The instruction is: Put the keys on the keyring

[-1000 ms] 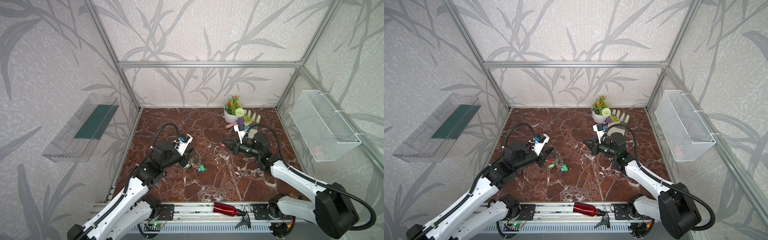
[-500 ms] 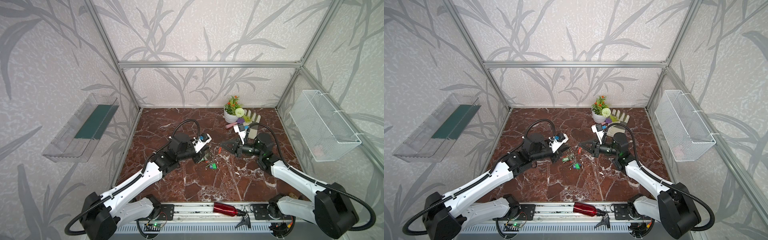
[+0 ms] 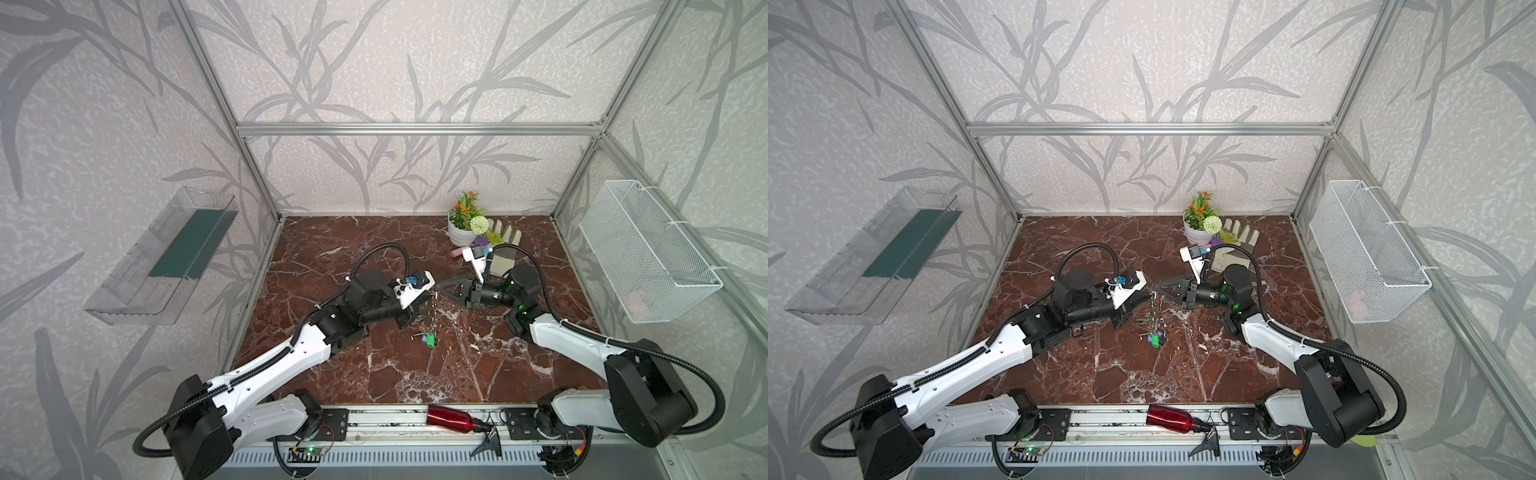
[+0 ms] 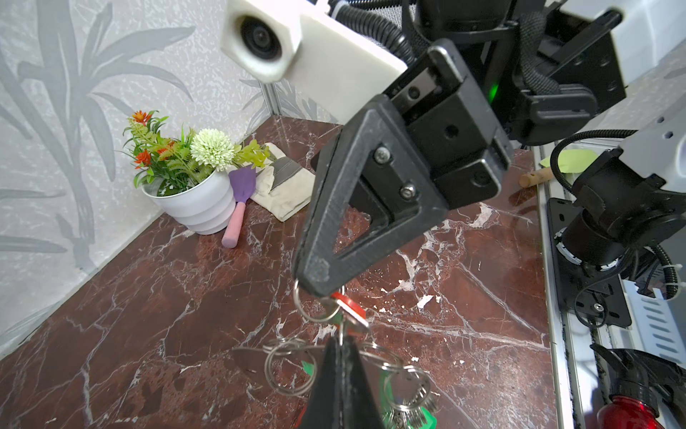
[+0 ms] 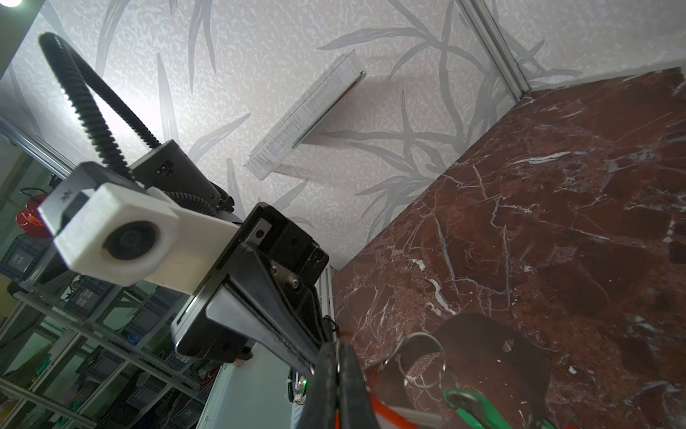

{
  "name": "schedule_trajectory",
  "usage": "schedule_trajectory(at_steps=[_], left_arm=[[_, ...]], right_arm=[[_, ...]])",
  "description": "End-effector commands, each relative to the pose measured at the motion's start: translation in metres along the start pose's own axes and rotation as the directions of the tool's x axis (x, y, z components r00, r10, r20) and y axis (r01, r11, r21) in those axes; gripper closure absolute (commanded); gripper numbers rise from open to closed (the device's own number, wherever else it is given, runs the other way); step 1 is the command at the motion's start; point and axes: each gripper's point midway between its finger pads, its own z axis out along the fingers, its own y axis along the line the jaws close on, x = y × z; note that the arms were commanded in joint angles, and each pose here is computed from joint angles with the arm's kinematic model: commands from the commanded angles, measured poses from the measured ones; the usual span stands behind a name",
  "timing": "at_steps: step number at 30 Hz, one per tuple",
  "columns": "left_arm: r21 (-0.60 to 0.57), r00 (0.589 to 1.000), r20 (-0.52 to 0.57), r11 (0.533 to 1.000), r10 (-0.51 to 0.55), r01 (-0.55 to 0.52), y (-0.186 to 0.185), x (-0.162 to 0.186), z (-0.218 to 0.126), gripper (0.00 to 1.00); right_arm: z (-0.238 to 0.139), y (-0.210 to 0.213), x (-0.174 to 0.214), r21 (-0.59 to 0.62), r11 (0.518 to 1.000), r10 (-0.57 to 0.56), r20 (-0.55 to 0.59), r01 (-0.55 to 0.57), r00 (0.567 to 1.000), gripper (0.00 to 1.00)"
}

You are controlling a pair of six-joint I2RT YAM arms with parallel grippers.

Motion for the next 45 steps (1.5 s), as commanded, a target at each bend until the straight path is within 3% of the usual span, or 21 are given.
schedule_trajectory(at_steps=[1,12,20,45], left_arm=[[-0.022,0.995,0.092,0.999,0.049,-0.047,0.002,-0.026,-0.002,1.00],[-0.120,0.996,0.084,0.993,-0.011,0.021,0.014,-0.018,-0.006,1.00],[-0.156,0.996,0.080,0.987,-0.026,0.038,0.020,-0.015,-0.006,1.00],[-0.099,0.993,0.095,0.992,-0.069,0.078,0.005,-0.019,-0.003,1.00]], right_arm=[[-0.002,0.010,-0.008,-0.020,0.999,-0.046,0.018,0.046,0.999,1.00],[-0.015,0.009,-0.014,0.037,0.997,-0.063,0.069,0.061,0.996,1.00],[-0.015,0.010,-0.004,0.057,0.996,-0.076,0.030,0.075,0.997,1.00],[0.003,0.001,0.004,0.110,0.989,-0.098,0.031,0.094,0.995,1.00]])
